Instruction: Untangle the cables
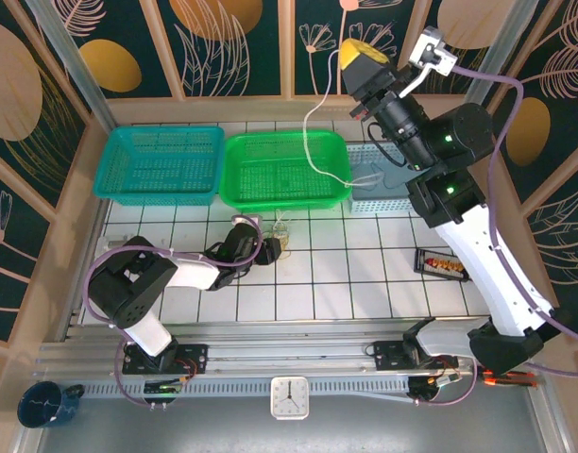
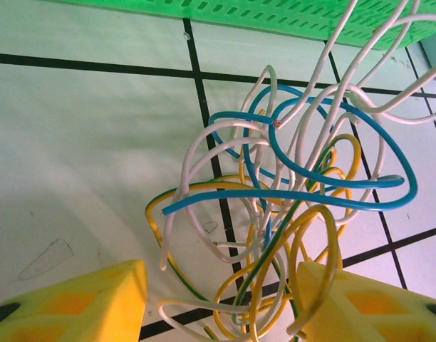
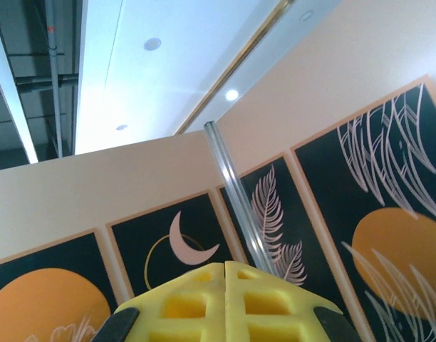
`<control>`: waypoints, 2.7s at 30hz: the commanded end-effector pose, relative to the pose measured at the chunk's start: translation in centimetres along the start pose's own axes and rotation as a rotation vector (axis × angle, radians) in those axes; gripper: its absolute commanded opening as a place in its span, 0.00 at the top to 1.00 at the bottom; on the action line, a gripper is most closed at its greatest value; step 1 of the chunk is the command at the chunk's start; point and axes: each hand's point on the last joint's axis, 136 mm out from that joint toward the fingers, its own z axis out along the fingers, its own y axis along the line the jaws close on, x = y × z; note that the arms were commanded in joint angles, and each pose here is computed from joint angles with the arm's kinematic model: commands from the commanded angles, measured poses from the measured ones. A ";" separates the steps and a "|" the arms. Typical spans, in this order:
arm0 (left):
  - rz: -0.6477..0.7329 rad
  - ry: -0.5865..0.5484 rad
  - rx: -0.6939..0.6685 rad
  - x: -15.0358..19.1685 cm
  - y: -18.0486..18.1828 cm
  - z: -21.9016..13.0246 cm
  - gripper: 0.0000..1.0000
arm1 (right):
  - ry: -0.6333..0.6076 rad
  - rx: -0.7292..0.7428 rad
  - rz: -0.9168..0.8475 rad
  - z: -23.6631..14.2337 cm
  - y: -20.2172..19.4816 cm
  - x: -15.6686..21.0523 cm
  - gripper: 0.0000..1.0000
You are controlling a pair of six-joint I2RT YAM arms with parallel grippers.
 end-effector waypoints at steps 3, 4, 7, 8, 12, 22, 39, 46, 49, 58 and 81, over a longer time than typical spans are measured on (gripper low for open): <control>-0.028 0.048 0.037 0.9 -0.6 -0.9 0.40 | -0.011 0.072 -0.017 1.1 -4.0 0.6 1.00; -0.029 0.046 0.044 0.7 -0.8 -1.1 0.39 | -0.001 0.090 -0.010 1.3 -5.1 1.3 1.00; -0.037 0.034 0.065 0.2 -1.4 -1.7 0.35 | 0.026 0.133 0.013 1.7 -8.3 3.0 1.00; -0.038 0.028 0.071 0.0 -1.6 -2.0 0.34 | 0.038 0.147 0.020 1.9 -9.4 3.7 1.00; -0.046 0.001 0.092 -0.9 -2.3 -3.2 0.27 | 0.100 0.174 0.042 2.8 -12.9 6.8 1.00; -0.077 -0.091 0.086 -2.8 -2.2 -6.2 0.01 | 0.330 0.271 0.124 2.6 -23.0 19.3 1.00; -0.125 -0.171 0.016 -2.9 0.2 -8.0 0.01 | 0.648 0.387 0.268 -2.2 -30.4 34.5 0.57; -0.144 -0.170 0.003 -2.4 0.8 -7.9 0.01 | 0.626 0.390 0.217 -2.0 -29.6 32.6 0.41; -0.144 -0.167 0.002 -2.3 0.8 -7.8 0.01 | 0.617 0.384 0.207 -1.9 -28.9 31.7 0.41; -0.147 -0.156 -0.007 -1.9 1.1 -7.3 0.01 | 0.600 0.366 0.224 -3.8 -25.8 30.4 0.41; -0.118 -0.133 -0.022 -2.2 0.7 -6.1 0.01 | 0.892 0.564 0.336 -19.8 -19.8 43.0 0.46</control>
